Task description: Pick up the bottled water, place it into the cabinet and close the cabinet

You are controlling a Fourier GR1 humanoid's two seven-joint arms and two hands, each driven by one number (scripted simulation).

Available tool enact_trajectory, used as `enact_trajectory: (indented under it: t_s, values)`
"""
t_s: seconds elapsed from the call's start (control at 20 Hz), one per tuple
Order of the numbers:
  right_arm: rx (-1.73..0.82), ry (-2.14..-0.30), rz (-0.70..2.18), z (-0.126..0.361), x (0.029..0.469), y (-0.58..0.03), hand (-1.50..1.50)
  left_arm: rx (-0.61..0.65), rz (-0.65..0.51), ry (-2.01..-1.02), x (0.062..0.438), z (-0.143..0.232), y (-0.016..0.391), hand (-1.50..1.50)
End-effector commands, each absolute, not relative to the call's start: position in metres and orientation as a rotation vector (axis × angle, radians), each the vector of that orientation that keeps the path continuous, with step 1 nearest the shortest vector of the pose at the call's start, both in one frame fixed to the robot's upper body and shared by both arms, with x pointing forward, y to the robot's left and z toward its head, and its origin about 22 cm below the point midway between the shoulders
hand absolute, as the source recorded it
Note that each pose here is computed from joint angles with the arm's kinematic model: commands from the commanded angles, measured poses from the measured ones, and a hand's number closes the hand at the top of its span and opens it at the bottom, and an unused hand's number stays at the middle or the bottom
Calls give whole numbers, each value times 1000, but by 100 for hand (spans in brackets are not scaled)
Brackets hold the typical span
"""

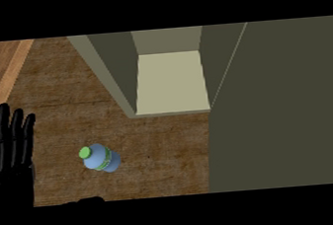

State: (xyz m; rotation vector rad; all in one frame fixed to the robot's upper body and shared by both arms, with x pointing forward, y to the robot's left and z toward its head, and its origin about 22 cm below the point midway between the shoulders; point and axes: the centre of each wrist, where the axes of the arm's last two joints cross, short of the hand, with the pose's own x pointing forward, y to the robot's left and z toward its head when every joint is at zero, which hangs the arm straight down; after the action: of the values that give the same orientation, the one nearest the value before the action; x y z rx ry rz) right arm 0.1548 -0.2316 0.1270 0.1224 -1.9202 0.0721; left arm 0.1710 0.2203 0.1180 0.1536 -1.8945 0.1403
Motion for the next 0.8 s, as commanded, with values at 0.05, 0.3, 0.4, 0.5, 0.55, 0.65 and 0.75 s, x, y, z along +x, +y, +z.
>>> enact_trajectory:
  t_s: [0.05, 0.3, 0.4, 0.5, 0.55, 0.65, 0.75]
  values:
    - [174, -1854, 25, 121, 129, -228, -150, 142, 215, -1792, 136, 121, 199, -150]
    - [166, -1845, 47, 148, 95, -221, -150, 188, 205, -1791, 126, 117, 172, -150]
    - [179, -1831, 52, 133, 109, -228, -150, 199, 220, -1778, 115, 135, 174, -150]
    - [180, -1846, 45, 140, 99, -226, -150, 229, 201, -1776, 133, 124, 179, -150]
    - [179, -1852, 60, 156, 79, -226, -150, 221, 200, -1746, 117, 115, 179, -150]
    - [166, -1835, 58, 154, 82, -226, -150, 245, 212, -1764, 114, 113, 175, -150]
    - [170, -1838, 67, 148, 79, -233, -150, 248, 203, -1721, 123, 98, 182, -150]
